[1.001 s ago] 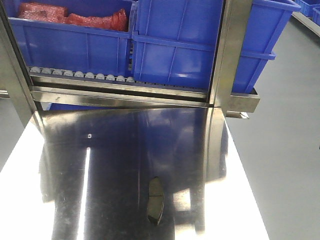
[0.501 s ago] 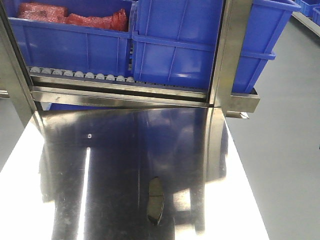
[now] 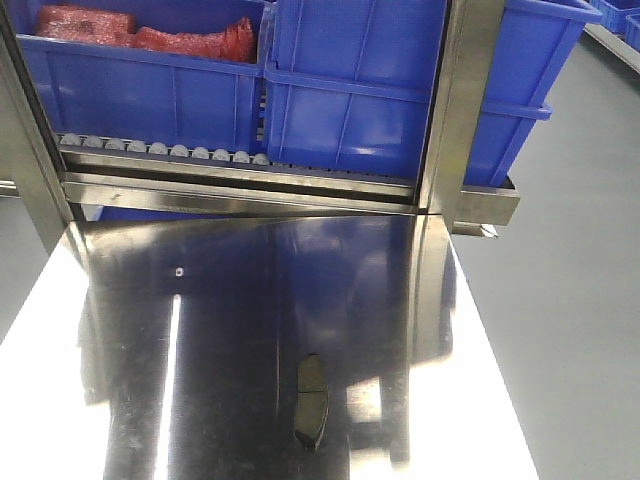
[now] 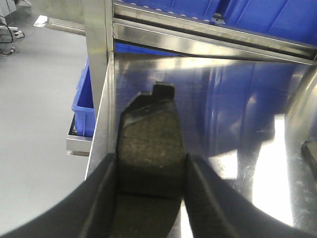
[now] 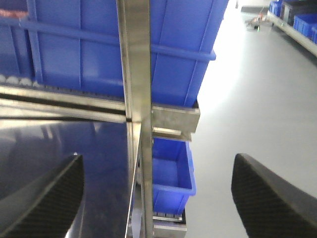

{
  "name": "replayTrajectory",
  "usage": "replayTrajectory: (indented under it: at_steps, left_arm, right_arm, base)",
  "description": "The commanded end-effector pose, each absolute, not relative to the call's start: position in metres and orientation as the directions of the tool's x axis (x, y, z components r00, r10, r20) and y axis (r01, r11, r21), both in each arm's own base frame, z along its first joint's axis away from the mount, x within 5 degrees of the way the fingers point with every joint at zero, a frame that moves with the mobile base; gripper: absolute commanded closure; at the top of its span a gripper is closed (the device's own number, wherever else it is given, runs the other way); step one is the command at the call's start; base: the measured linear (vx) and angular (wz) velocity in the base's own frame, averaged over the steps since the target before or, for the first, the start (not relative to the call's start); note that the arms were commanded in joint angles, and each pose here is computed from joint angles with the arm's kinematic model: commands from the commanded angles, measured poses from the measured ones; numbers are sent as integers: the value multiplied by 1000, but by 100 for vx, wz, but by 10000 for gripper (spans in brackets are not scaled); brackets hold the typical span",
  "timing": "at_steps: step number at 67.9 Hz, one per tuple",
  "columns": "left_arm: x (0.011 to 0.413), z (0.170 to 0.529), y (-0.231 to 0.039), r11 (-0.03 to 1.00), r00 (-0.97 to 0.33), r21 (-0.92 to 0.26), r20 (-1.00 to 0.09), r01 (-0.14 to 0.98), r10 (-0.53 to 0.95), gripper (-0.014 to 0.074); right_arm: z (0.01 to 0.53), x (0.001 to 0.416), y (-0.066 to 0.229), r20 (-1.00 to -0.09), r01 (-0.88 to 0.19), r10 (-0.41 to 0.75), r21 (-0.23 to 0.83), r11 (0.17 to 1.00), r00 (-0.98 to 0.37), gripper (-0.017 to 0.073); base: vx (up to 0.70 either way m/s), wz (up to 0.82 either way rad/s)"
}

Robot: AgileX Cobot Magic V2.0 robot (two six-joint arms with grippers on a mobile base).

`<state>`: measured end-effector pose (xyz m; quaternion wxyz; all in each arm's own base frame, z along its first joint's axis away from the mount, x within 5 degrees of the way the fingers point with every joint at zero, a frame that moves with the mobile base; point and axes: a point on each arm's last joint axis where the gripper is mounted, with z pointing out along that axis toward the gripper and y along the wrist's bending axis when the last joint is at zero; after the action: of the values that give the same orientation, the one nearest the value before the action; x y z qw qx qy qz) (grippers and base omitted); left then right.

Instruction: Move and align brake pads A on conveyor

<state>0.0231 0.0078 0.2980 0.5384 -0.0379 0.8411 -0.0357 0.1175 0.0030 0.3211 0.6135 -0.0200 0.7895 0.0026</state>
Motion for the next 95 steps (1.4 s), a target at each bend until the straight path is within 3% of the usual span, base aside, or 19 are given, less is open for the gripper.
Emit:
replayTrajectory:
  at_steps: [1,65,78,95]
  left_arm:
    - [26,312,7,995,-322,-99,-942,-10,-97,600]
    - [26,312,7,995,-328,-99,-940,-12,-97,600]
    - [26,312,8,995,-329,-99,-939,-12,-97,600]
    - [26,312,7,995,-328,-99,-940,-12,-98,600]
  right_arm:
    - [339,121,2,-992,-26,-35,-32,999,-122,-33]
    - [341,121,2,-996,-24,-17,-15,1000,-93,-33]
    - [337,140,3,-975,-29,-11,-4,1000,-222,-33]
    - [336,187,4,-899,2,76,83,997,-432,-33]
  base:
    - [0,0]
    - [0,0]
    - [0,0]
    - [0,0]
